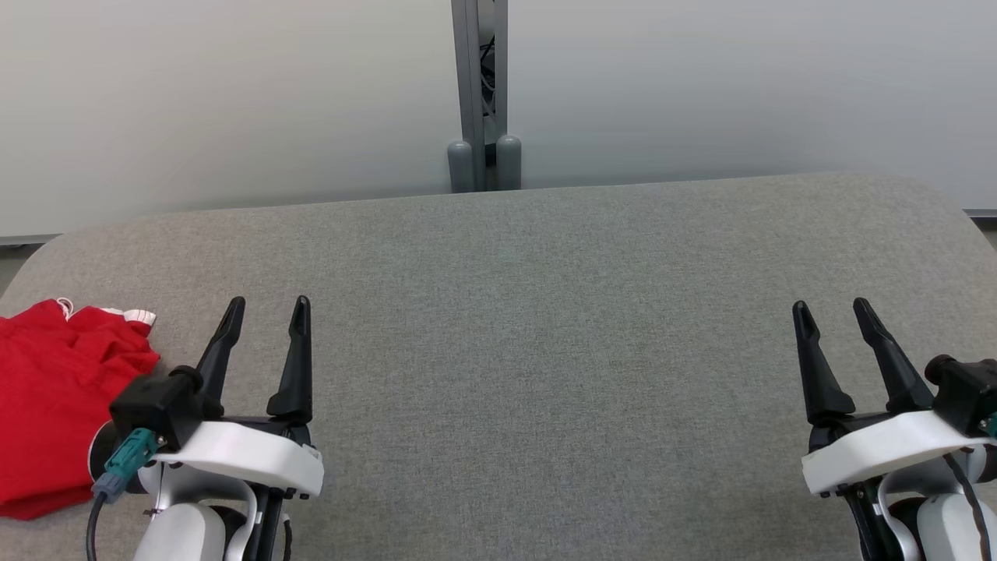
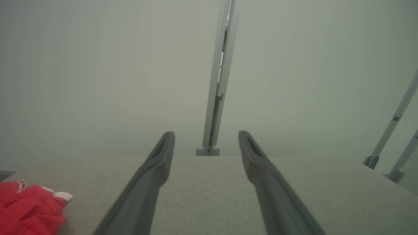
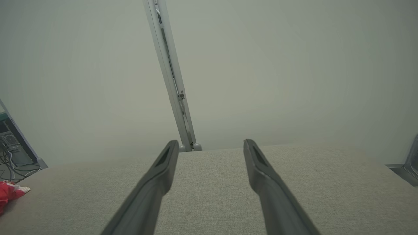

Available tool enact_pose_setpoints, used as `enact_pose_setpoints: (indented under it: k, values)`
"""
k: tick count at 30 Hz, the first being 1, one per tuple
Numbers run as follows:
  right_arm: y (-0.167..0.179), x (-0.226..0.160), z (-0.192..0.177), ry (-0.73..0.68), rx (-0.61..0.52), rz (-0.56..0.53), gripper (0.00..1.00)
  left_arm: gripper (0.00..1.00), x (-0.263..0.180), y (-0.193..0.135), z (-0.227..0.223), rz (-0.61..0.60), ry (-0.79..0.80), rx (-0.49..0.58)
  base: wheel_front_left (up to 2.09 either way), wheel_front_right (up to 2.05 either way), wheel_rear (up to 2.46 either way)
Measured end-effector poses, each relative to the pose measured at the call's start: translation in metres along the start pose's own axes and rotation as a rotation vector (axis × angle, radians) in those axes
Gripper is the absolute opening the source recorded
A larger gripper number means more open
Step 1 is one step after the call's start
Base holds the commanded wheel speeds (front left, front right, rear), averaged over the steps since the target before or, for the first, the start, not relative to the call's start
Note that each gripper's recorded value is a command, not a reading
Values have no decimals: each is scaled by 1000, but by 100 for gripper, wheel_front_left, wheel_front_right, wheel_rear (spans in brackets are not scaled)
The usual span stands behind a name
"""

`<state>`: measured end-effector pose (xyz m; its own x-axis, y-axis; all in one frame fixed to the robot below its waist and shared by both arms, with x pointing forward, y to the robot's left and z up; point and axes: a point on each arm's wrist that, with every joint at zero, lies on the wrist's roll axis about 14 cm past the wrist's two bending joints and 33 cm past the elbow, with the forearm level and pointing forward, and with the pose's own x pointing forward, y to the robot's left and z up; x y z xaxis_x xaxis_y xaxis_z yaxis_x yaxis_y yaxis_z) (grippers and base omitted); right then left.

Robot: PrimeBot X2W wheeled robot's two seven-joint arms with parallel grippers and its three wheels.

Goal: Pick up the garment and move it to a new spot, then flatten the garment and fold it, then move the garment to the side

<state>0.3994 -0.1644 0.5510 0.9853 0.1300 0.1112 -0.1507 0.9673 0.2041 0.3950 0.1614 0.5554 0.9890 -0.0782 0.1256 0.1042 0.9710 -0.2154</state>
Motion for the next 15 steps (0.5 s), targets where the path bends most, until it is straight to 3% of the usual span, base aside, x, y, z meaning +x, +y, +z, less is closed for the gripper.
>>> enact_pose_setpoints:
  k: [15]
  values:
    - [7, -7, -4, -20, -39, 5, 100, 100, -10, 13, -9, 39, 52, 111, 0, 0, 0]
